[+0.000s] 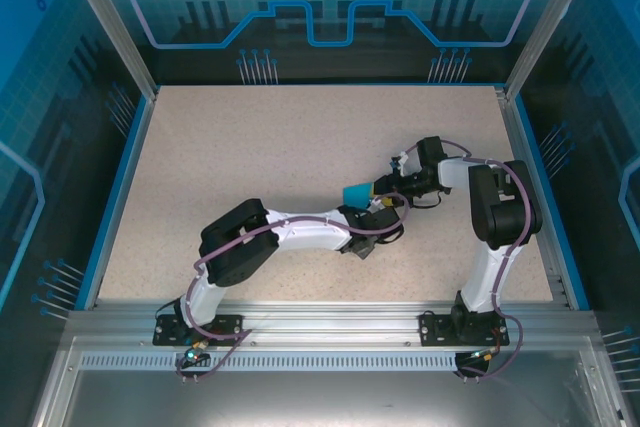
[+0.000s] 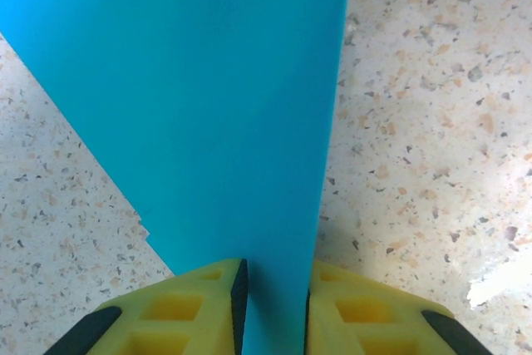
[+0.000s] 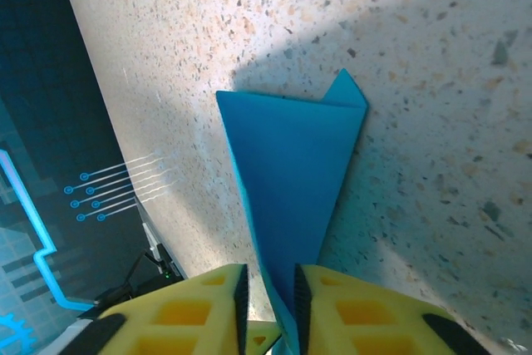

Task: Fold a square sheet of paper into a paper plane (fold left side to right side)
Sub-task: Fold the wing for the fifth time at the center of the table.

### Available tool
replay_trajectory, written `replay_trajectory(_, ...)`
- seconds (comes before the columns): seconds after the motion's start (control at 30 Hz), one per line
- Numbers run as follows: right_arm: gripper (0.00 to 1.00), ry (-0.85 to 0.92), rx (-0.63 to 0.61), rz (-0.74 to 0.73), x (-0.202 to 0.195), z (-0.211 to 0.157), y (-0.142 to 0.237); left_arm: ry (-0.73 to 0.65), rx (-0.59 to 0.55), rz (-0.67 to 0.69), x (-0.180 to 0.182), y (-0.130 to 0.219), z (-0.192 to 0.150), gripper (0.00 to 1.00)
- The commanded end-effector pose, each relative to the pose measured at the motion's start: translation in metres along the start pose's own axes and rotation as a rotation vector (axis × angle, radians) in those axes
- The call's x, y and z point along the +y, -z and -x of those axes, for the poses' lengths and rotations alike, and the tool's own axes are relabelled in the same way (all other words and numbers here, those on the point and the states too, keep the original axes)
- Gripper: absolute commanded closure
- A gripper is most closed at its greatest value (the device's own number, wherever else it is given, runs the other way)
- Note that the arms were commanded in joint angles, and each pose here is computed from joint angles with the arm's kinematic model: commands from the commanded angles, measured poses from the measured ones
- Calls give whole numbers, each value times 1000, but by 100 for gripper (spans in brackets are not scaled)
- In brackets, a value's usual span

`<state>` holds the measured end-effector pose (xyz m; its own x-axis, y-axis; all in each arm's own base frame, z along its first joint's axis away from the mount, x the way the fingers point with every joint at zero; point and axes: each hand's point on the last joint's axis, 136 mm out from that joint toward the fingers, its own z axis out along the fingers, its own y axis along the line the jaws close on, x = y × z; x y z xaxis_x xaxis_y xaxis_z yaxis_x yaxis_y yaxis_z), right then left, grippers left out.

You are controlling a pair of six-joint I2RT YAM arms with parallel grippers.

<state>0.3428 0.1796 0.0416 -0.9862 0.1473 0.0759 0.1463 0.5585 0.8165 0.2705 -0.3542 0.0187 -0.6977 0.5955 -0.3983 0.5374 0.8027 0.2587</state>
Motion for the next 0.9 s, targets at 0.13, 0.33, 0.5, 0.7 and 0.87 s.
replay_trajectory(0.13,64,28,-92,-42,4,4,32,61,21,-77,-4,-5,-6,74)
replay_trajectory(0.33,62,23,-143,-56,1,4,50,115,33,-118,1,-8,-11,75)
replay_trajectory(0.5,61,37,-173,-53,2,2,60,187,30,-206,5,-7,-16,74)
replay_trajectory(0.7,55,78,-199,-50,8,-5,66,316,-8,-347,17,-2,-20,75)
replay_trajectory(0.87,55,86,-192,-47,3,-18,64,453,-60,-469,35,1,-25,76)
